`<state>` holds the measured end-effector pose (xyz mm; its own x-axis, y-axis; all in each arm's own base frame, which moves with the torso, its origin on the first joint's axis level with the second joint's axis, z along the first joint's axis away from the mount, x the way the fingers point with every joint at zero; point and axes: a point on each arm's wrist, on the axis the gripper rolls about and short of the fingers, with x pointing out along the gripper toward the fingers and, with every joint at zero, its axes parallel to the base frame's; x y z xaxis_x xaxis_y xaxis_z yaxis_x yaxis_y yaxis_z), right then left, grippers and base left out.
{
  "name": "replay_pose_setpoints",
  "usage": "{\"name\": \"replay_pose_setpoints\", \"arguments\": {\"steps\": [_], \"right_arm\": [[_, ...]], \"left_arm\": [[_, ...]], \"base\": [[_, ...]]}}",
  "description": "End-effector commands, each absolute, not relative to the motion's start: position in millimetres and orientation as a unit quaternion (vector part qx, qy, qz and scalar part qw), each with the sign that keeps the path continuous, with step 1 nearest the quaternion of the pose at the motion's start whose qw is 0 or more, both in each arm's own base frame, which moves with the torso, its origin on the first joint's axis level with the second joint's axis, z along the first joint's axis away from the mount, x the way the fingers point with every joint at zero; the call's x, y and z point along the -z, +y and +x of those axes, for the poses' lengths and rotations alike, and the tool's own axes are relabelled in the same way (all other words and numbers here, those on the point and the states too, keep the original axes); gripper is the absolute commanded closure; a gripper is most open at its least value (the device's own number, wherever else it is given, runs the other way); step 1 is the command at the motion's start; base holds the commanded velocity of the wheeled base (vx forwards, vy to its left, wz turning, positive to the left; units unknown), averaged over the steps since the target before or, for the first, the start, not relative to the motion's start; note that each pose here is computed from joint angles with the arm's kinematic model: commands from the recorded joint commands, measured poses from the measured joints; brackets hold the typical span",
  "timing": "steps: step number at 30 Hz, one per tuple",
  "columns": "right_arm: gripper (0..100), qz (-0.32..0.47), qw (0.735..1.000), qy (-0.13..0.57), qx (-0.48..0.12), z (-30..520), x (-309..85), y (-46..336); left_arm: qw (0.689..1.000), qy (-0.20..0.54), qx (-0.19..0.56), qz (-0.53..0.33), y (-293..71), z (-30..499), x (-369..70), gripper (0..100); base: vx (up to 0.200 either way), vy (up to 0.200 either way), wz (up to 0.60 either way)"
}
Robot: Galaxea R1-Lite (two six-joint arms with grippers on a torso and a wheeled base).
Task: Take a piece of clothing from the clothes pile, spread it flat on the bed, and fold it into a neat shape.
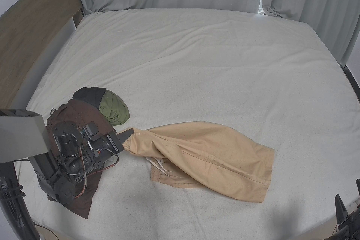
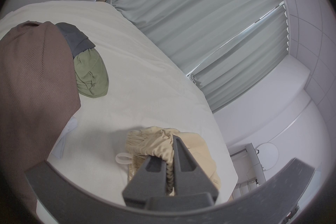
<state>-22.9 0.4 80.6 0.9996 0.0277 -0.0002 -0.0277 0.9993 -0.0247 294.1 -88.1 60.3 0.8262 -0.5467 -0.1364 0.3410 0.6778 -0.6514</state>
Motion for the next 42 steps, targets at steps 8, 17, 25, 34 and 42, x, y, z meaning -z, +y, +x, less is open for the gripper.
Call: {"name": "replay_pose_setpoints", "arguments": {"steps": [8,17,25,34,42], "right_arm": [[0,-0.010,1.000,0.001,-0.013,-23,-75,0],[0,-0.008,1.000,0.001,-0.013,-23,-75,0],[0,-0.023,0.992,-0.120,0.005,-25,-119,1],[0,0.067,0.995,-0.022,-0.073,5,-148,3],[0,0.114,0.983,0.051,-0.136,33,-165,6]], "left_arm": [[0.905,0.164,0.249,-0.304,-91,294,-57,100],[0.908,0.162,0.253,-0.294,-93,296,-56,100],[0.909,0.160,0.251,-0.293,-93,295,-57,100],[0.915,0.150,0.252,-0.278,-91,299,-57,100],[0.918,0.151,0.253,-0.264,-91,297,-56,100]], "base": [[0.000,0.000,0.00],[0.000,0.000,0.00],[0.000,0.000,0.00],[0.000,0.000,0.00],[0.000,0.000,0.00]]}}
